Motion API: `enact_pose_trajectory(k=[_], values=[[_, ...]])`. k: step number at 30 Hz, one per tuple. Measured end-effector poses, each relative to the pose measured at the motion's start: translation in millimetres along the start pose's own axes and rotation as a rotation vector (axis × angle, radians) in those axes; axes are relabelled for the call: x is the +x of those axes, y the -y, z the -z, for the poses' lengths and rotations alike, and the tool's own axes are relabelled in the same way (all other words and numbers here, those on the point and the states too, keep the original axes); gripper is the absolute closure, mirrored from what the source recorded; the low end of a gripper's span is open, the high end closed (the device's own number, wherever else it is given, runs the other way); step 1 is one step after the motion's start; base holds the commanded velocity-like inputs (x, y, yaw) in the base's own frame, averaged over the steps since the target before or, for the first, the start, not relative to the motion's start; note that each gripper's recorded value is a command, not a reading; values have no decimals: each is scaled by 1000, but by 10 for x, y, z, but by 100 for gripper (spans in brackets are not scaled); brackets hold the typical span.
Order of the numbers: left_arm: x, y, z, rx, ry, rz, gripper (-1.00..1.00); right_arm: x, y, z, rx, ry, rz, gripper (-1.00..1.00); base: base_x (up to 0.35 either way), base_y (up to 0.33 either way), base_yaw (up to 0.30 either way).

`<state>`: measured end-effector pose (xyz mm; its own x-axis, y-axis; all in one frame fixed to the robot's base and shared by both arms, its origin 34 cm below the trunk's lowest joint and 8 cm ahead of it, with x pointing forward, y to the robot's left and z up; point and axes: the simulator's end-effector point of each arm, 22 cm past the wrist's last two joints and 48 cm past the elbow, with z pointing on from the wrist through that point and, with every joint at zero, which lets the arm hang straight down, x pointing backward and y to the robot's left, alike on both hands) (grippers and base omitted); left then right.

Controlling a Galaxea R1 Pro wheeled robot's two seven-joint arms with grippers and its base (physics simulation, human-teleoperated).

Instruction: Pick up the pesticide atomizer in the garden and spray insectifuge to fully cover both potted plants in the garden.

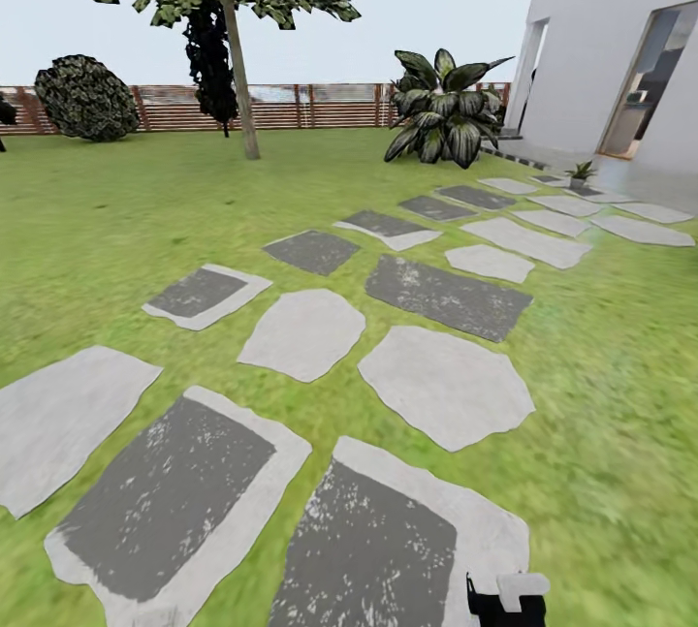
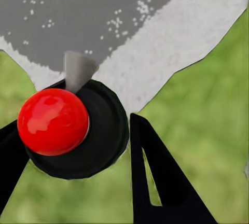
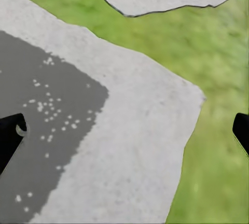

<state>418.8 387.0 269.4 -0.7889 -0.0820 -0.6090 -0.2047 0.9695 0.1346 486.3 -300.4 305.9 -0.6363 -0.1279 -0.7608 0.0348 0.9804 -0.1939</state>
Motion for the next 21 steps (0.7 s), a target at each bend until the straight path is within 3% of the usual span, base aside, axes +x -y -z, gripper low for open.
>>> enact_pose_trajectory(k=[21], values=[[0, -1, 0, 0, 0, 1, 100, 2, -26, 4, -3, -1, -1, -100, 337, 0, 0]])
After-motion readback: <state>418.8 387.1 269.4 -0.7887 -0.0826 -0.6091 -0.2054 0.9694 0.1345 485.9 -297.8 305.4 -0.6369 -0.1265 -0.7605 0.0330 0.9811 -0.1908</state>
